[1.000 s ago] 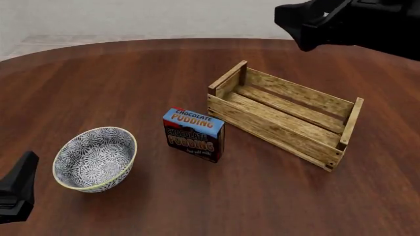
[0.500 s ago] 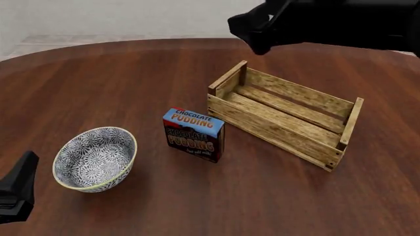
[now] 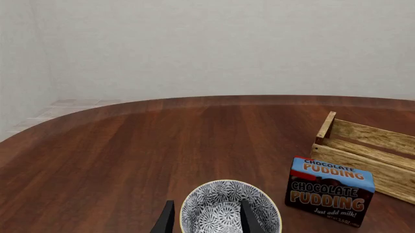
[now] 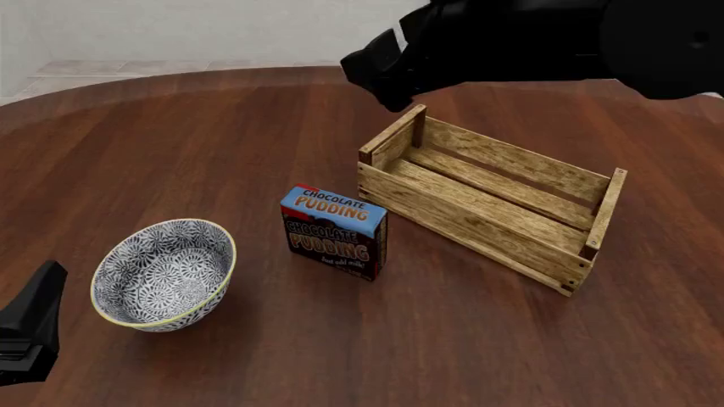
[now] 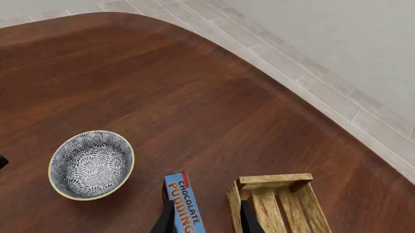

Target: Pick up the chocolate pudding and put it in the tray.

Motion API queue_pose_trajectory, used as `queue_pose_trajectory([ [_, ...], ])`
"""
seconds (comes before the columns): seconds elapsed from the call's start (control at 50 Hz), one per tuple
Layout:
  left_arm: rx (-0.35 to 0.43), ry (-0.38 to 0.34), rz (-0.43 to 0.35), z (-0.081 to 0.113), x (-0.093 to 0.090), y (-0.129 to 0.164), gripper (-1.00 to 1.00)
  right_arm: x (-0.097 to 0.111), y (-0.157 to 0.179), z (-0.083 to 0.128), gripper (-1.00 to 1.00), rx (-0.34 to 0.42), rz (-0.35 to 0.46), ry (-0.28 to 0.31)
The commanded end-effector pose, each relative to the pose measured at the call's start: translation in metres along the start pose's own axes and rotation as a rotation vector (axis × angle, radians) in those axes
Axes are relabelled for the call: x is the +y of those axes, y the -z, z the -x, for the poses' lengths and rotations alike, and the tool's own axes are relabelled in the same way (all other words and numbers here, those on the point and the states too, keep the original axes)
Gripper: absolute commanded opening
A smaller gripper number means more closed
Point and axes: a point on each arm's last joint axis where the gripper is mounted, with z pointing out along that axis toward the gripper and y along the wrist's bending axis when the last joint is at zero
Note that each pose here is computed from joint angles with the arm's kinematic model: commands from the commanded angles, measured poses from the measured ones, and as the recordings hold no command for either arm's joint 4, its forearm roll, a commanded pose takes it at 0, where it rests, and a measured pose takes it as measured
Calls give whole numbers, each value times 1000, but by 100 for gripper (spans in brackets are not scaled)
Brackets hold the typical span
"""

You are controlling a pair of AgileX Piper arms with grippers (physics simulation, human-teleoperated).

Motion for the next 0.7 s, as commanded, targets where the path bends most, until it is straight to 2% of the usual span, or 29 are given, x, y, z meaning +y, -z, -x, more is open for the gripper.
queue_pose_trajectory([
  [0.02, 0, 0, 0, 0, 0, 0, 100, 10, -16, -1, 100, 40, 40, 42],
  [0.12, 0, 0, 0, 0, 0, 0, 100, 15, -20, -2, 100, 57, 55, 58],
  [0.32, 0, 0, 0, 0, 0, 0, 100, 38, -26, -3, 100, 96, 133, 156],
  [0.7, 0, 0, 0, 0, 0, 0, 100, 46, -37, -7, 100, 147, 168, 224],
])
